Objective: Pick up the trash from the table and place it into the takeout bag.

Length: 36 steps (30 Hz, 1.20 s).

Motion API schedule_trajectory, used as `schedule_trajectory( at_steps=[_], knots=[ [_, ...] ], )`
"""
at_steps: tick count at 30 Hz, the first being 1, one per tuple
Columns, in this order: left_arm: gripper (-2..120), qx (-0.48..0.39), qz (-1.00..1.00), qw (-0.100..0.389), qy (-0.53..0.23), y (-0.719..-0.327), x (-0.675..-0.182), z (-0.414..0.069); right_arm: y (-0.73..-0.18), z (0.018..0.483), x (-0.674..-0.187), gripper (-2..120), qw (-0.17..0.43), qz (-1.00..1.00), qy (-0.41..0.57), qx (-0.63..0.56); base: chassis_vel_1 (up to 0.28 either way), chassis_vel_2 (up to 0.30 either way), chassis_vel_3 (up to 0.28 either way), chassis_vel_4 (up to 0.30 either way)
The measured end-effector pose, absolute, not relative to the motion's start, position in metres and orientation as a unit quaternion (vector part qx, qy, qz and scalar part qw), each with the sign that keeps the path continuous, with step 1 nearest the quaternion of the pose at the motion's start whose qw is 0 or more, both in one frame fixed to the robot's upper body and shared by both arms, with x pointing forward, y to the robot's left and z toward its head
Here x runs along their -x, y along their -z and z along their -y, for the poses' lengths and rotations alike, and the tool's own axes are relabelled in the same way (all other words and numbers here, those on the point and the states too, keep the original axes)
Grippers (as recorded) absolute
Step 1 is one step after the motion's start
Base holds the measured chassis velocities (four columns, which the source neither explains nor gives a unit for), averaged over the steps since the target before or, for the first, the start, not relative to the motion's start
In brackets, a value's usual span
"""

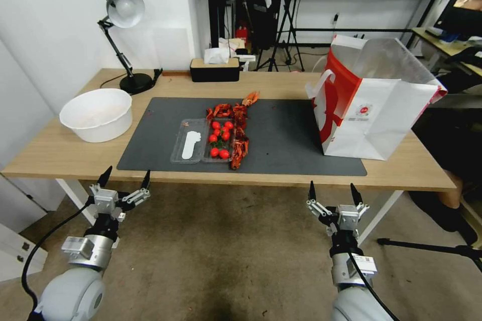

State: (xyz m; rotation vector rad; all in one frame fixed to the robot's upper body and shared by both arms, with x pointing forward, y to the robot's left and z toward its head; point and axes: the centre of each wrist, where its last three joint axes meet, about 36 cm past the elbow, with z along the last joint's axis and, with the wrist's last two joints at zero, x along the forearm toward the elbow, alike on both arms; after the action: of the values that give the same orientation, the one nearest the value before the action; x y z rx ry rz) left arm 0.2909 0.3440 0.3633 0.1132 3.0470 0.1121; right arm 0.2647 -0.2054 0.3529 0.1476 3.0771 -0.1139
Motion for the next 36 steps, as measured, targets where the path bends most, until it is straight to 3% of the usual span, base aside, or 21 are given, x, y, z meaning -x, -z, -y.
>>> schedule_trajectory(
  at_steps=[36],
  knots=[
    [100, -0.042, -0.998, 0.037, -0.028, -0.342, -0.285, -0.348, -0.347, 0.205, -0.263, 100, 0.026, -0.998, 0.035, -0.043, 0.000, 0.000, 0.000, 0.000]
  ],
)
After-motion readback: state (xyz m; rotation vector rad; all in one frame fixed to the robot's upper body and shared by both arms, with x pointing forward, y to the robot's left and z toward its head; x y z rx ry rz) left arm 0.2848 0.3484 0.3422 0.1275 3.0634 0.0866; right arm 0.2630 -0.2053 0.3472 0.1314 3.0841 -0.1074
